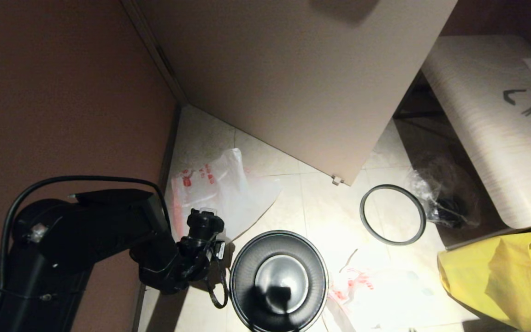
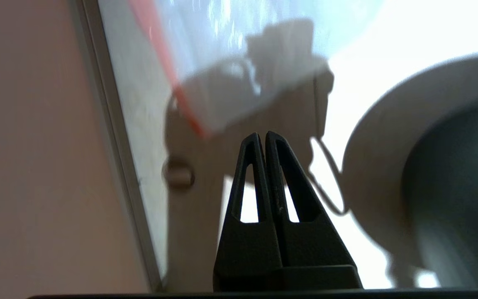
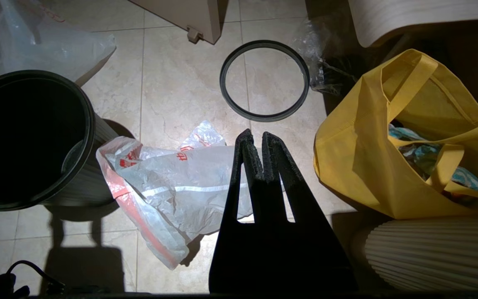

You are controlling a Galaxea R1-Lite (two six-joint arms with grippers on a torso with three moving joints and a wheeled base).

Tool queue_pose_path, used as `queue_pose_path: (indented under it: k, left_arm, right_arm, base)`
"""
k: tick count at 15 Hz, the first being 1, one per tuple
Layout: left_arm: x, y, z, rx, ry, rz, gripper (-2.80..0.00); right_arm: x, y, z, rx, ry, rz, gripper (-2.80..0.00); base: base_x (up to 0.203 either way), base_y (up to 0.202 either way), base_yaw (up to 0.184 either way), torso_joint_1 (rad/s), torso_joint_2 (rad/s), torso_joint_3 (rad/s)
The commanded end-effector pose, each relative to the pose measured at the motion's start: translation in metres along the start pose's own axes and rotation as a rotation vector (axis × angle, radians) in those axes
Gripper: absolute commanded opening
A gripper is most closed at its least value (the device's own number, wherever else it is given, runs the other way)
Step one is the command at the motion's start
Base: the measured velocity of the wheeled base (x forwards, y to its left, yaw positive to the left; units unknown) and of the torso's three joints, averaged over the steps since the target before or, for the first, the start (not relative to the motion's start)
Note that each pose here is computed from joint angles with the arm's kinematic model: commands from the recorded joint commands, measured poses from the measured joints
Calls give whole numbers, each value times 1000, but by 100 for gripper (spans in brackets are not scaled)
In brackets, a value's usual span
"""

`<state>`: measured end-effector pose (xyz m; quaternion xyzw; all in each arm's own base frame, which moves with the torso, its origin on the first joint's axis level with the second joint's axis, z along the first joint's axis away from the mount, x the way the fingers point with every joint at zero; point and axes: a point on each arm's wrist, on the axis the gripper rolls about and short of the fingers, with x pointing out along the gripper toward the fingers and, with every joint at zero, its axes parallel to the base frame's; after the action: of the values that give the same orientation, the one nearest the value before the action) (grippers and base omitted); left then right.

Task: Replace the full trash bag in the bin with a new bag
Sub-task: Pick up a new trash bag

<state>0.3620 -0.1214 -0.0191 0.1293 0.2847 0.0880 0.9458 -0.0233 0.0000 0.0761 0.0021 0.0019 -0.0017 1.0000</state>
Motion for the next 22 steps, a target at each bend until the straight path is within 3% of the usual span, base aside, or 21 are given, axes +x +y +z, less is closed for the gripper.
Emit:
queue_pose_path:
  k: [1,4,9,14,15,19,22]
  left_arm:
    - [4,0,13,-30,-43,17,-280]
    - [15,-1,54,-90,-125,42,-280]
    - [35,-12,113,-181,-120,46,-280]
    - [62,-41,135,-207,-136,-18,-280]
    - [63,-47,137,-207,-138,-42,0]
    - [57,-55,149,-224,-169,-74,0]
    - [68,-62,139,-211,-168,-96,0]
  right_arm:
    - [0,0,0,0,1,0,-280]
    - [0,0,0,0,1,0,-280]
    - [0,0,0,0,1,0,-280]
    - [0,0,0,0,1,0,-280]
    - [0,0,0,0,1,0,-280]
    - [0,0,0,0,1,0,-280]
    - [0,0,0,0,1,0,-280]
  base:
    - [0,0,0,0,0,0]
    - [0,0,0,0,0,0]
    - [0,0,0,0,0,0]
    - [0,0,0,0,0,0]
    - [0,0,0,0,0,0]
    - [0,0,0,0,0,0]
    - [0,0,0,0,0,0]
